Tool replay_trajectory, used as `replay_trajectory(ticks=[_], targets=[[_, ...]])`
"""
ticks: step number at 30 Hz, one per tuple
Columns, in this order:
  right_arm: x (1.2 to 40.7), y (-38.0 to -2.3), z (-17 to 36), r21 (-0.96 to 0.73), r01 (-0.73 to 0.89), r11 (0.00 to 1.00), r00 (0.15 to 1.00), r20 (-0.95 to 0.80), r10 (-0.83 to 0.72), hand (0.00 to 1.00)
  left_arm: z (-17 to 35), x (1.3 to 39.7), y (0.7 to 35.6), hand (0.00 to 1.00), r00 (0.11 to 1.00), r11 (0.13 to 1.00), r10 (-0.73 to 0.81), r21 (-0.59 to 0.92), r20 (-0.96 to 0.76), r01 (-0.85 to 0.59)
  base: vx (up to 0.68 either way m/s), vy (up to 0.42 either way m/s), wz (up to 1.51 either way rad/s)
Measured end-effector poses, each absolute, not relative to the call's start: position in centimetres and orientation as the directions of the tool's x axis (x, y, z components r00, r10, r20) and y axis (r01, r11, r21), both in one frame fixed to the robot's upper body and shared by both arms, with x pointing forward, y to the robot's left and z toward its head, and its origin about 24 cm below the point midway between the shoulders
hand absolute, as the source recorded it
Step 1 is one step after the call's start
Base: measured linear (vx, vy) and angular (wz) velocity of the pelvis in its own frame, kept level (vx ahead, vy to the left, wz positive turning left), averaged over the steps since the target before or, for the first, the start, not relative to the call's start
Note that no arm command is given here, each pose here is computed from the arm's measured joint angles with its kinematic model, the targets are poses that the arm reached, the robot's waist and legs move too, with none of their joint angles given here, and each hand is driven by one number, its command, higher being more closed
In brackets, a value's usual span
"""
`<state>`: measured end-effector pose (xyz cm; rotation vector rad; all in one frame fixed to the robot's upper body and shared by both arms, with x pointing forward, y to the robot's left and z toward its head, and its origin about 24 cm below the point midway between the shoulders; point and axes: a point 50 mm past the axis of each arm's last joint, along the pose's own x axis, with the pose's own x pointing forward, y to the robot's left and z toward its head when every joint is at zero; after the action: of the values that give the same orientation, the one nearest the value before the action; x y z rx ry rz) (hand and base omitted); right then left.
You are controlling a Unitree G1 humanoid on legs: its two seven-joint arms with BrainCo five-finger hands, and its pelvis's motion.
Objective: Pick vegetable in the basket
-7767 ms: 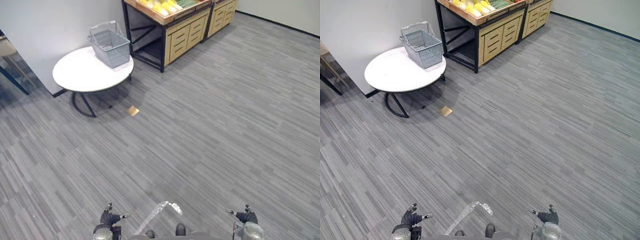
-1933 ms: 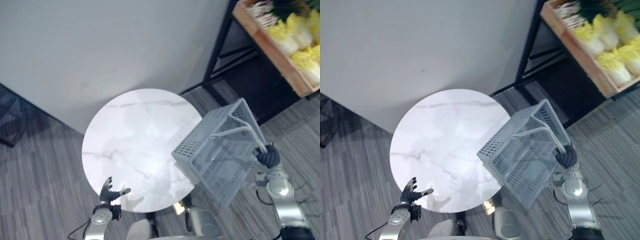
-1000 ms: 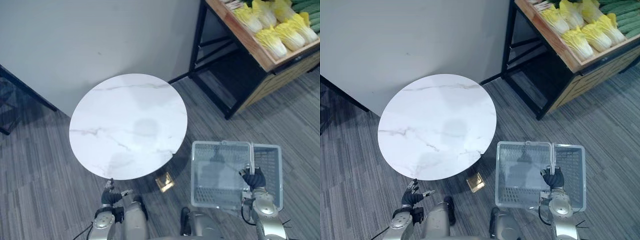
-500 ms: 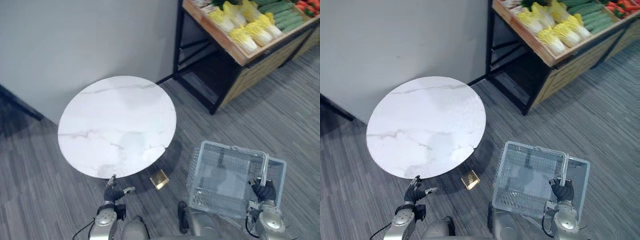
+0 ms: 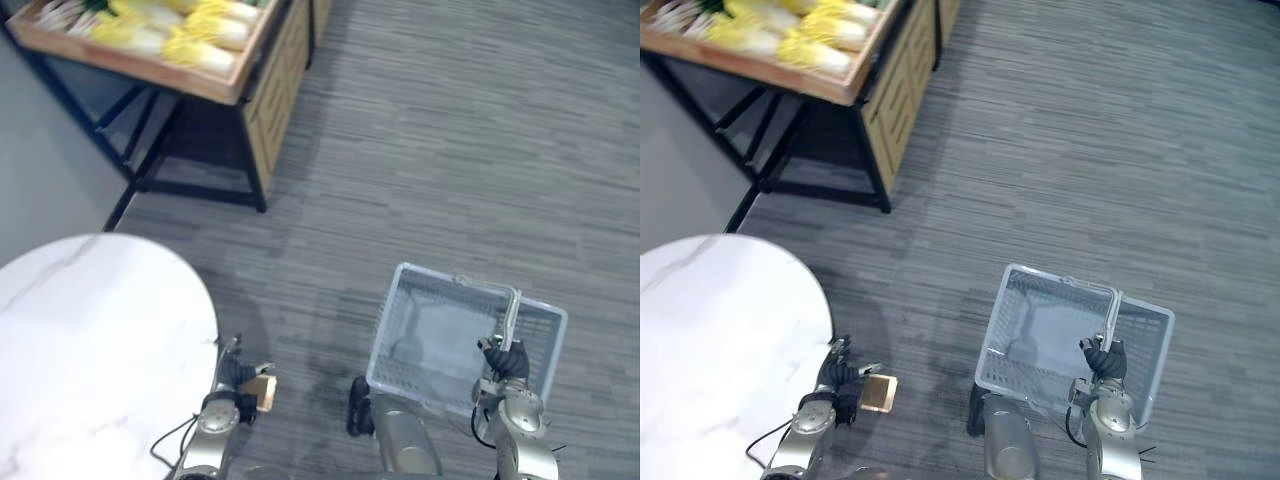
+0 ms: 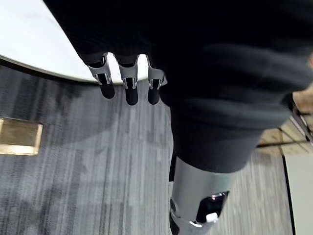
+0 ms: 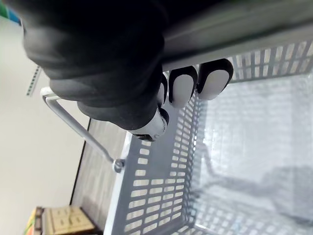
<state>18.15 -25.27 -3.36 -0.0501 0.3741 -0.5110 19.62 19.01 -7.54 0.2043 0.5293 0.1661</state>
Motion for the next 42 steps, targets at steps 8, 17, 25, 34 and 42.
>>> replay_trajectory(ticks=[8, 17, 25, 34, 42], targets=[[19.5, -25.2, -1.5, -0.207, 0.385, 0.900, 0.863, -0.266, -0.430, 1.00, -7.3, 17.8, 17.9, 0.00, 0.862, 0.977, 0.182, 0.187, -0.473, -0.104, 0.29, 0.063, -0.73], [21.5, -25.3, -2.4, -0.296, 0.308, 0.904, 0.870, -0.297, -0.393, 1.00, -7.4, 17.3, 18.3, 0.00, 0.854, 0.972, 0.203, 0.207, -0.480, -0.115, 0.46, 0.302, -0.35], [22.9, -23.4, -2.4, -0.298, 0.231, 0.926, 0.897, -0.303, -0.321, 1.00, -5.9, 20.1, 18.0, 0.00, 0.900, 0.970, 0.162, 0.233, -0.404, -0.070, 0.58, 0.069, 0.01], [21.2, -25.2, -2.4, -0.318, 0.282, 0.905, 0.874, -0.304, -0.379, 1.00, -5.2, 20.7, 16.4, 0.00, 0.913, 0.982, 0.162, 0.152, -0.374, -0.112, 0.64, -0.163, 0.47], [19.5, -27.5, -0.6, -0.319, 0.404, 0.857, 0.850, -0.216, -0.481, 1.00, -0.3, 21.2, 15.7, 0.00, 0.970, 0.980, 0.183, 0.113, -0.159, -0.166, 0.52, -0.099, 0.35]])
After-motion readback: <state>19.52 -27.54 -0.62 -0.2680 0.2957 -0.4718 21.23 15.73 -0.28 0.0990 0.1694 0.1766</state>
